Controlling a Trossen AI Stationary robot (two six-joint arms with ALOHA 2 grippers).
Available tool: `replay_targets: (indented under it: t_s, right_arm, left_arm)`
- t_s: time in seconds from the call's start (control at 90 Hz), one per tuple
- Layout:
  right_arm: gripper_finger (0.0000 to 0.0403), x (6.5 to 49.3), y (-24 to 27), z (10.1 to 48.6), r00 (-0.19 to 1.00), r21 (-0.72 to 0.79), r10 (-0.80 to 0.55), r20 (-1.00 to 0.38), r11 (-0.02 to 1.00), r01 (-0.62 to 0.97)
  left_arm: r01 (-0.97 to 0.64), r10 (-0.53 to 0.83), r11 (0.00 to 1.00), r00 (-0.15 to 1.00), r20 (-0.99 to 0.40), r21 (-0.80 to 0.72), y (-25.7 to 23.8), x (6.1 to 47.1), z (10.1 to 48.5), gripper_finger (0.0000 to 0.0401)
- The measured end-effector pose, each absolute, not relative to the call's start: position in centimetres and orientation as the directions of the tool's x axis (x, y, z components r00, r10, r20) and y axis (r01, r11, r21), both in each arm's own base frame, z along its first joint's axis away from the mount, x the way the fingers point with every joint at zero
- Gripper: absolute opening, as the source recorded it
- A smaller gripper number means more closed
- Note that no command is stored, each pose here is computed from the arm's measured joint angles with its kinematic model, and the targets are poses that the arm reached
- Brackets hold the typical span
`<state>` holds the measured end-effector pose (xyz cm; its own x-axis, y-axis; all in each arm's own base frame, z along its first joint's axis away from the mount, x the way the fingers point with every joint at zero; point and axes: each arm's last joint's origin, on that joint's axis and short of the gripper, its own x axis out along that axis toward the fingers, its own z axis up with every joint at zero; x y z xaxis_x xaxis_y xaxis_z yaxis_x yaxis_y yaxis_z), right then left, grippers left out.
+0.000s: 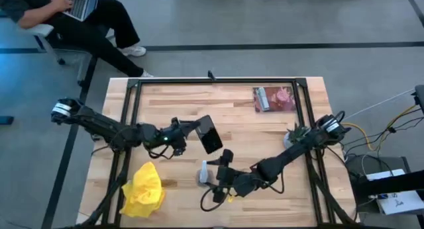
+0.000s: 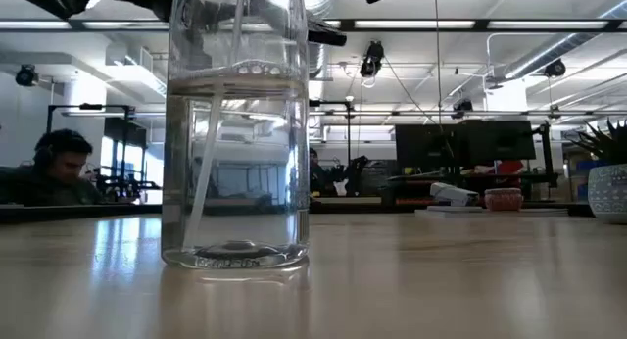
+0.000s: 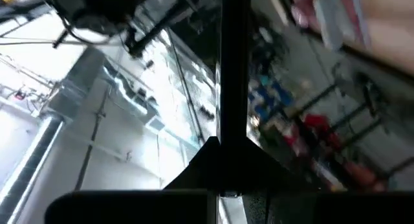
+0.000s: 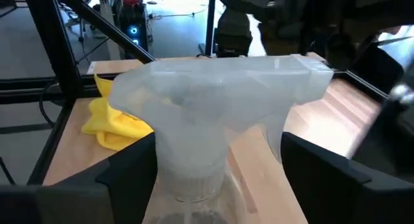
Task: Apply microfiber cloth
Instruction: Spray the black cellphone with the spray bottle
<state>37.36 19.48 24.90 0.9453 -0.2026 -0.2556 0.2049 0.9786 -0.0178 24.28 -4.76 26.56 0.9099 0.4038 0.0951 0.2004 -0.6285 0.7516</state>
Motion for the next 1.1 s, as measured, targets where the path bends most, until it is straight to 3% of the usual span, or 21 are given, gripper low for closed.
replay_targets:
  t_s: [0.3, 0.789, 1.1]
  right_arm:
    - [0.0281, 37.4, 19.5, 24.9, 0.945, -0.029, -0.201, -0.257, 0.979, 0.2]
    - [0.0332, 37.7, 18.8, 24.8, 0.941, -0.114, -0.207, -0.266, 0.977, 0.183]
    - [0.0333, 38.1, 16.8, 26.0, 0.951, -0.057, -0.1, -0.291, 0.995, 0.087]
  left_arm:
    - [0.199, 0.4, -0.635, 0.911, 0.098, 0.747, -5.0, 24.0, 26.4, 0.0012]
    - [0.205, 0.401, -0.6, 0.913, 0.069, 0.773, -5.0, 23.6, 25.4, 0.0012]
    - [0.204, 0.401, -0.596, 0.914, 0.067, 0.777, -5.0, 23.4, 25.1, 0.0012]
